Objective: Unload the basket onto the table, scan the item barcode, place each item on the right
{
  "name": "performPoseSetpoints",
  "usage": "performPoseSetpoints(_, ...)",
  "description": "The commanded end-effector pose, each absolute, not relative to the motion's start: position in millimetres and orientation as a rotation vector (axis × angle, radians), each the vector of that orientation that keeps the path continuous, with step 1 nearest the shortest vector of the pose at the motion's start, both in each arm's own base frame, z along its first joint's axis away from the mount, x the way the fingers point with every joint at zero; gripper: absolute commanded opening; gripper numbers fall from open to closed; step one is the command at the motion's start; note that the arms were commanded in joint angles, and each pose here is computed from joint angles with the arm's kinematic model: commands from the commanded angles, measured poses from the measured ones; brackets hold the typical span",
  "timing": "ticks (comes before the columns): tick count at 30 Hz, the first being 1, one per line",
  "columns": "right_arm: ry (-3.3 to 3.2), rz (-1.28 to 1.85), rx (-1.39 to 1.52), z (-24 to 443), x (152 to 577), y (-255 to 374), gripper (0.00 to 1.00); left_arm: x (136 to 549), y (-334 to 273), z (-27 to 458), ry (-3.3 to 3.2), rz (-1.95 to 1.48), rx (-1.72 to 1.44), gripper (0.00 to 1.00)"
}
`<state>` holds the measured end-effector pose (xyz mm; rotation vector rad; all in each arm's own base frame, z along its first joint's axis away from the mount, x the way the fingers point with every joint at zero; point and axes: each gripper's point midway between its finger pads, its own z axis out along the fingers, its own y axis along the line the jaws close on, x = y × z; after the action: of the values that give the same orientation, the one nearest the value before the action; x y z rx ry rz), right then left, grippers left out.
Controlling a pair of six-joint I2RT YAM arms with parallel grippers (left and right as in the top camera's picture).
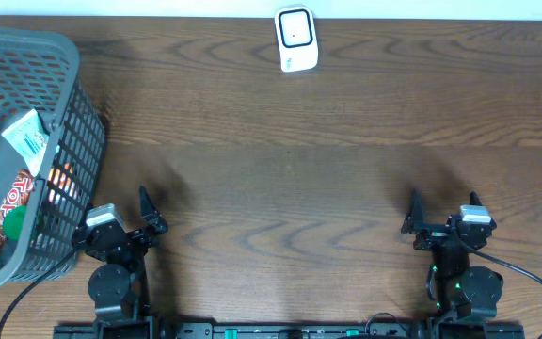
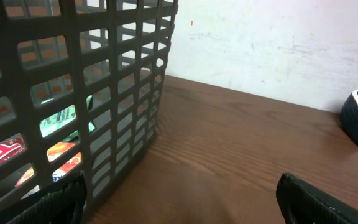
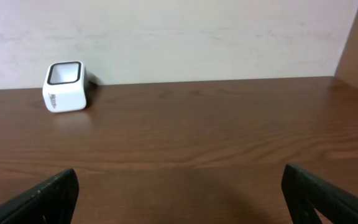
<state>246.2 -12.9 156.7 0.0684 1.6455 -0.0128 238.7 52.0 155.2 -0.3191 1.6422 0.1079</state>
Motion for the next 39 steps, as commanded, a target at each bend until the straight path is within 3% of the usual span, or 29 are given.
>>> performPoseSetpoints(1,1.648,-0.019,0.051,155.9,246.1,-11.1,0.99,238.1,51.4,138.3,1.692,0.123,-0.306,0.98)
performPoseSetpoints(39,1.648,-0.019,0.051,155.9,246.1,-11.1,0.99,237.3,54.6,138.1,1.693,0.145,-0.313,0.98)
